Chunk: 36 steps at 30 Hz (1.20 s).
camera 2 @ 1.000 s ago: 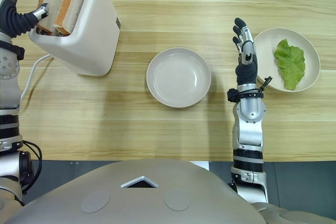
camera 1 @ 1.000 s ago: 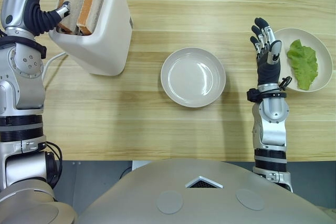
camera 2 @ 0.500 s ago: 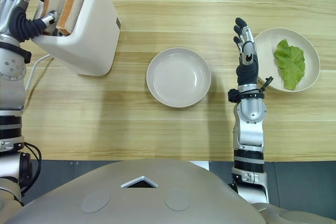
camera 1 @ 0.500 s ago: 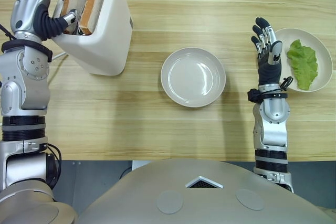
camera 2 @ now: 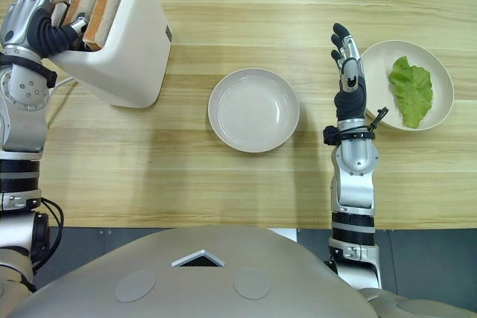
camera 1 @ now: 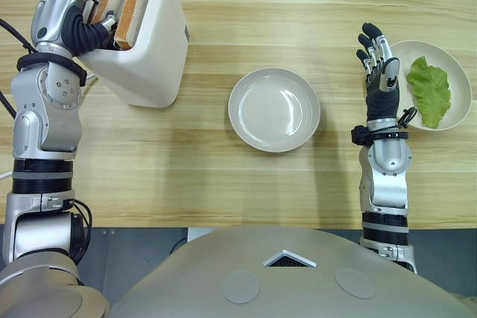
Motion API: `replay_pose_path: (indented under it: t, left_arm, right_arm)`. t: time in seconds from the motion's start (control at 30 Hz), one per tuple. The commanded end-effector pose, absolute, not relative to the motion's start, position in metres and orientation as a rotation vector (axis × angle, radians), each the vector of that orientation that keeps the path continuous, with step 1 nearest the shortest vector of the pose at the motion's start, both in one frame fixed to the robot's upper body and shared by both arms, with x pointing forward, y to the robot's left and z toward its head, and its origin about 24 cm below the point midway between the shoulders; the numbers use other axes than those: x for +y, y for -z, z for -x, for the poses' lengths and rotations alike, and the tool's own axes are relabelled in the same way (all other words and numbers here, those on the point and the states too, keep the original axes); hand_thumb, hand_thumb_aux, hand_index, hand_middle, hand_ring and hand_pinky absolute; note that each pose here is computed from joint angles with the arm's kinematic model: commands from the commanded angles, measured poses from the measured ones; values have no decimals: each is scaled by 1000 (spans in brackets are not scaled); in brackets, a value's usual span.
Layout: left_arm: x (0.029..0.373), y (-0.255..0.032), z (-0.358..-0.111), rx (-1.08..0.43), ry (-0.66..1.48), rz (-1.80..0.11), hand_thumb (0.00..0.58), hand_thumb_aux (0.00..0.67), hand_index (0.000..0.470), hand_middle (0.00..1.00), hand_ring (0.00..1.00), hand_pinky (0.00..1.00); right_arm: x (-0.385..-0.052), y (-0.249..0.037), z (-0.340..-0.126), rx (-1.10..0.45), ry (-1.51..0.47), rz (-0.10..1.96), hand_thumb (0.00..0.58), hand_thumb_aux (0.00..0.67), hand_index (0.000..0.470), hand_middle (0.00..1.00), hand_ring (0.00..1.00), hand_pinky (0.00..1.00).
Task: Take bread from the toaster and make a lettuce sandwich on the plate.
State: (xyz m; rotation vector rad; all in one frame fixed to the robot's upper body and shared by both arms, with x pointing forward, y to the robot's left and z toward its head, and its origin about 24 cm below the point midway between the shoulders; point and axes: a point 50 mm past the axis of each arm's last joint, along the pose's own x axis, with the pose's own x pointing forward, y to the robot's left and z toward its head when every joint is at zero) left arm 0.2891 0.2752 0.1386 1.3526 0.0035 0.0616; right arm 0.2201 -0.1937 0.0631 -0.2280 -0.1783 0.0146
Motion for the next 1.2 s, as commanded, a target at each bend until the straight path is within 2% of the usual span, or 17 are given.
replay_pose_path:
  t: [0.03,0.07,0.1,0.13,0.33,0.57,0.7,0.73,0.87,0.97,1.03,1.2]
  left_arm:
    - [273,-127,-289,64,0,-1343,580,670,470,467,467,467]
    - [273,-129,-290,55,-2,-1337,580,670,470,565,565,565]
    - [273,-132,-291,43,-7,-1333,580,670,470,741,741,741]
    - [273,-135,-292,29,-14,-1327,580,670,470,1000,1000,1000]
    - [279,-163,-294,-90,-88,-1275,580,670,470,1000,1000,1000]
    - [301,-211,-289,-253,-164,-1130,580,670,470,1000,1000,1000]
    - [310,-235,-286,-322,-158,-1019,580,670,470,1000,1000,1000]
    - [312,-244,-284,-347,-162,-1014,580,670,470,1000,1000,1000]
    - [312,-284,-269,-479,-151,-947,580,670,470,1000,1000,1000]
    - [296,-303,-262,-553,-30,-820,580,670,470,1000,1000,1000]
    - [274,-301,-266,-563,125,-714,580,670,470,1000,1000,1000]
    - [204,-273,-281,-488,526,-549,580,670,470,1000,1000,1000]
  right_arm:
    - [-195,-60,-222,-165,-9,236,0,0,0,0,0,0]
    - [-195,-60,-223,-165,-8,236,0,0,0,0,0,0]
    - [-196,-60,-223,-165,-6,237,0,0,0,0,0,0]
    - [-196,-59,-223,-164,-4,237,0,0,0,0,0,0]
    - [-197,-56,-225,-159,3,239,0,0,0,0,0,0]
    - [-198,-52,-225,-147,17,242,0,0,0,0,0,0]
    - [-212,-64,-221,-156,79,281,0,0,0,0,0,0]
    - [-218,-72,-218,-168,96,333,0,0,0,0,0,0]
    - [-258,-100,-205,-168,244,773,0,0,0,0,0,0]
    - [-289,-109,-203,-101,306,1200,0,0,0,0,0,0]
    - [-309,-103,-203,-30,334,1380,0,0,0,0,0,0]
    - [-344,-77,-205,151,340,1583,0,0,0,0,0,0]
